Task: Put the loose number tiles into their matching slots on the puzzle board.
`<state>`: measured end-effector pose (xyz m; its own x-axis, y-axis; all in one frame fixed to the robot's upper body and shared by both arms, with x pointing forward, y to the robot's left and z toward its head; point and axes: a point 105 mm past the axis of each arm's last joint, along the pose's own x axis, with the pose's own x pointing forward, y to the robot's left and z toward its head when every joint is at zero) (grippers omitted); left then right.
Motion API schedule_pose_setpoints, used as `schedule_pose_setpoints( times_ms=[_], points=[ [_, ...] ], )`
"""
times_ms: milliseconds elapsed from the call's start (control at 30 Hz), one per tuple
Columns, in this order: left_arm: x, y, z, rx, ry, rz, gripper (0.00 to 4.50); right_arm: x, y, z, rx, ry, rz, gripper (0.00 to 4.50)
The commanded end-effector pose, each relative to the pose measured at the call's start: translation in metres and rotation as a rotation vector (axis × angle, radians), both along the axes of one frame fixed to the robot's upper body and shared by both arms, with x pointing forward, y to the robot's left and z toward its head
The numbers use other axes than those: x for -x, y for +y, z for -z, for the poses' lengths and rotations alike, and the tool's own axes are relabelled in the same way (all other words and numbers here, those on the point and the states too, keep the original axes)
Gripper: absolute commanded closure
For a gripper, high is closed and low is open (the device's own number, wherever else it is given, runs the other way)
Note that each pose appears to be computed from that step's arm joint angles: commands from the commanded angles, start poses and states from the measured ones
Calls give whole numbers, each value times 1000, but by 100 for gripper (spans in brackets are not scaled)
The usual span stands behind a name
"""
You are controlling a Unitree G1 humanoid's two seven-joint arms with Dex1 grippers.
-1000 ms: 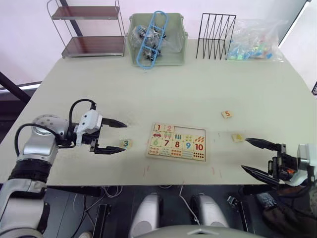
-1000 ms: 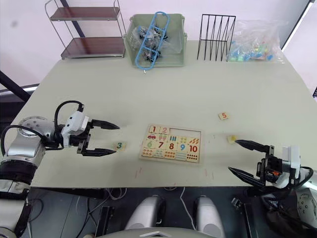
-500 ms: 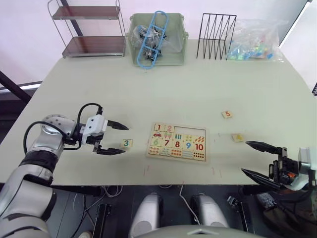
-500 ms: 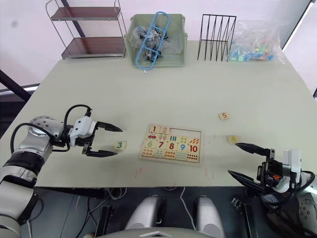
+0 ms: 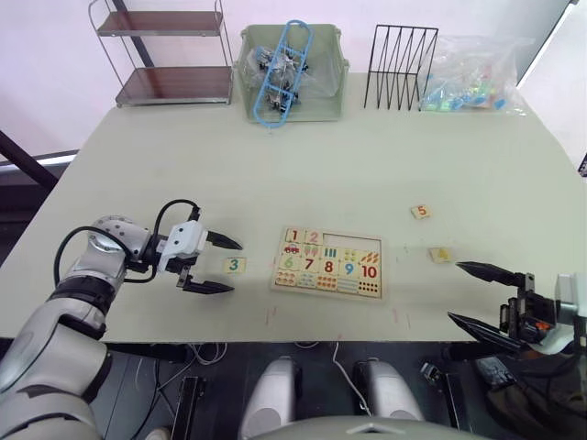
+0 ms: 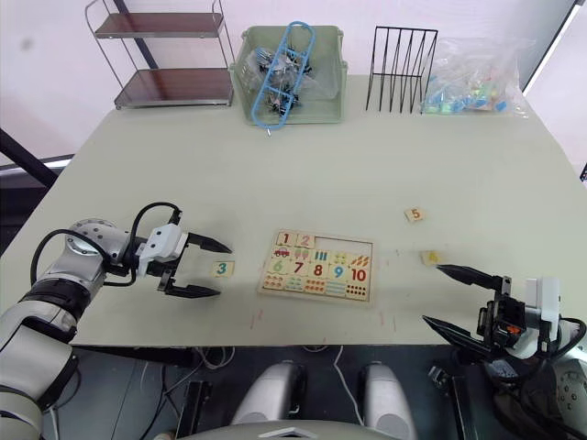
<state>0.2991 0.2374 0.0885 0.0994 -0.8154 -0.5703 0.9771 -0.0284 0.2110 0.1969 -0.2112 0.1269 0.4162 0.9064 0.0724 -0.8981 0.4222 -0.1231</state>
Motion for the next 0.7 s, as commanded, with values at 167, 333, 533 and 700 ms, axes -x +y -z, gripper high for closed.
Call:
schedule_pose_setpoints(
  times_ms=[167, 333, 533, 700],
  points=[
    [11, 10, 7, -24, 66, -1, 214, 1, 1, -15, 7, -52, -1, 0],
    [12, 13, 10, -30, 69, -9, 354, 0, 1, -16, 8, -48, 2, 0],
    [11, 13, 7, -20, 54, -11, 354, -1, 4, -15, 4, -44, -2, 0],
    [9, 9, -2, 1, 31, 0, 354, -1, 7, -15, -5, -43, -6, 0]
  ],
)
